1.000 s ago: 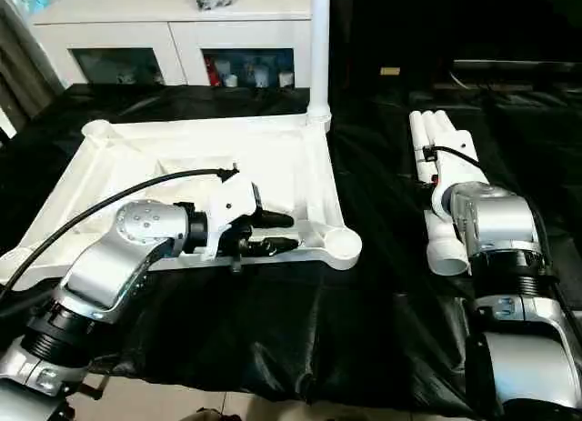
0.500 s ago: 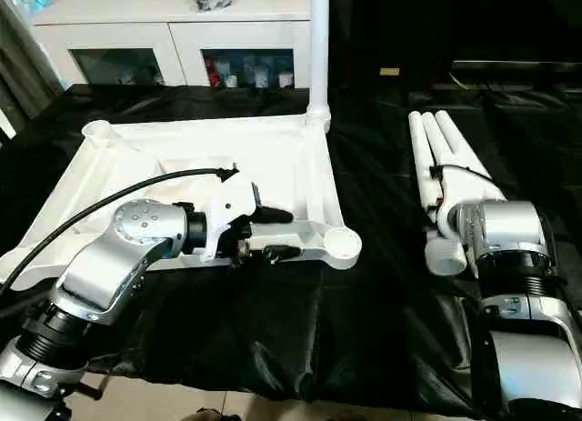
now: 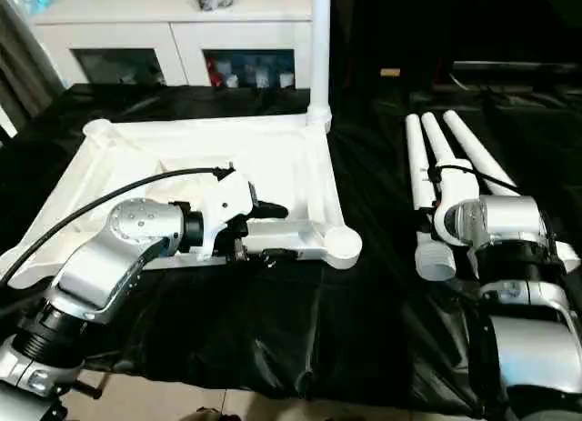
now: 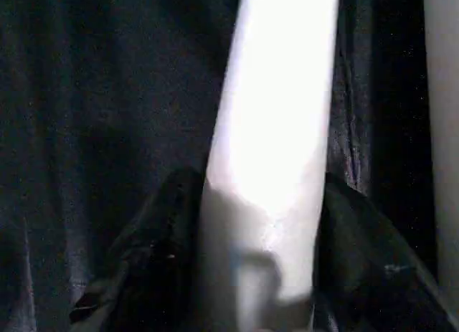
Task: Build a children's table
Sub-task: Pick table leg
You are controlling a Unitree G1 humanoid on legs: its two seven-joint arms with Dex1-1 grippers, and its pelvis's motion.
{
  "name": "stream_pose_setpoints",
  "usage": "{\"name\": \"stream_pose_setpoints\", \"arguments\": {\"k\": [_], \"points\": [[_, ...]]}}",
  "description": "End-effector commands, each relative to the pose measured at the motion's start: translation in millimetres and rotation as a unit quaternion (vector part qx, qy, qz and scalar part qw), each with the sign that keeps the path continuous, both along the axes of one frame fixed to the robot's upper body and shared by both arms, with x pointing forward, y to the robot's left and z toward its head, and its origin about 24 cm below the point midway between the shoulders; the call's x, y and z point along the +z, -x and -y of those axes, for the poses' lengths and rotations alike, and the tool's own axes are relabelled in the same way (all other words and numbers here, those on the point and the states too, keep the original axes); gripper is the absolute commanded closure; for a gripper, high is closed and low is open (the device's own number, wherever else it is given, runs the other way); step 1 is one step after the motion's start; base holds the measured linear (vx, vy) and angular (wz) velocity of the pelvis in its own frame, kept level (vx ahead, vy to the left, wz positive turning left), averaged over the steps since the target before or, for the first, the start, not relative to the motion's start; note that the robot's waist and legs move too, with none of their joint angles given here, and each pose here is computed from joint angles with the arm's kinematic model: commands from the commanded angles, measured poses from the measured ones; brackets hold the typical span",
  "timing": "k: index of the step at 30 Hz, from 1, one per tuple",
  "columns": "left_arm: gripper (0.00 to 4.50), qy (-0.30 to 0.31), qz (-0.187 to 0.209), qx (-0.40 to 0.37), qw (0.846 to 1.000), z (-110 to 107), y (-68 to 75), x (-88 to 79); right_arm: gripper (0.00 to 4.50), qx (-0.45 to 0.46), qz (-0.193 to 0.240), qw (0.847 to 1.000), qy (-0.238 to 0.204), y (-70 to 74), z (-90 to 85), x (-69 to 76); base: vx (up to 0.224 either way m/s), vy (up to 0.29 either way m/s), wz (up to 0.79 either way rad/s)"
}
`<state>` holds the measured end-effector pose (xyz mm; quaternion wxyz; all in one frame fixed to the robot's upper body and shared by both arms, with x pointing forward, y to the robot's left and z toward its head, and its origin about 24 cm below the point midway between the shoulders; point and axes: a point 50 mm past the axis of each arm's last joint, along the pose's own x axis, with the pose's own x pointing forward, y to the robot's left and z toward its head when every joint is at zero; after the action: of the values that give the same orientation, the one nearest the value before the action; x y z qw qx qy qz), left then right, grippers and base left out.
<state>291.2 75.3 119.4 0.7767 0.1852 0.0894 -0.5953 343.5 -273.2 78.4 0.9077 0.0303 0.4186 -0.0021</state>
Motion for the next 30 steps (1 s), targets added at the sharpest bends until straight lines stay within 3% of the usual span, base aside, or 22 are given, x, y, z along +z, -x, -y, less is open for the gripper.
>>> {"name": "stream_pose_setpoints", "arguments": {"k": [1, 10, 14, 16, 17, 19, 23, 26, 30], "points": [[0.83, -0.002, 0.012, -0.001, 1.0, 0.5, -3.3, 5.4, 2.5, -0.009, 0.0, 1.0, -0.008, -1.4, -0.3, -2.7, 0.0, 0.0, 0.0], [0.83, 0.02, 0.024, 0.025, 0.999, 4.9, -11.2, 9.7, 2.66, -0.035, 0.011, 0.999, -0.033, -0.8, 5.4, -6.9, 0.0, 0.0, 0.0], [0.83, 0.061, 0.031, 0.113, 0.991, 8.7, -30.7, 15.7, 2.66, -0.028, 0.085, 0.991, -0.098, -8.1, 0.8, 5.8, 0.0, 0.0, 0.0], [0.83, 0.101, 0.014, 0.158, 0.982, 12.9, -40.9, 21.7, 2.66, -0.016, 0.138, 0.979, -0.147, -11.7, -4.7, 17.0, 0.0, 0.0, 0.0], [0.83, 0.101, 0.014, 0.158, 0.982, 12.9, -40.9, 21.7, 2.66, -0.016, 0.138, 0.979, -0.147, -11.7, -4.7, 17.0, 0.0, 0.0, 0.0], [0.83, 0.174, -0.049, 0.195, 0.964, 22.6, -49.7, 31.2, 2.66, 0.029, 0.246, 0.943, -0.223, -13.2, -17.7, 37.5, 0.0, 0.0, 0.0], [0.83, 0.215, -0.105, 0.215, 0.947, 28.0, -55.0, 35.7, 2.66, 0.073, 0.297, 0.912, -0.272, -6.5, -28.8, 48.5, 0.0, 0.0, 0.0], [0.83, 0.251, -0.168, 0.22, 0.928, 34.1, -58.9, 38.8, 2.66, 0.138, 0.35, 0.869, -0.32, 5.7, -42.0, 61.2, 0.0, 0.0, 0.0], [0.83, 0.293, -0.23, 0.211, 0.904, 44.2, -59.5, 46.0, 2.66, 0.212, 0.362, 0.83, -0.367, 24.0, -59.7, 70.7, 0.0, 0.0, 0.0]]}}
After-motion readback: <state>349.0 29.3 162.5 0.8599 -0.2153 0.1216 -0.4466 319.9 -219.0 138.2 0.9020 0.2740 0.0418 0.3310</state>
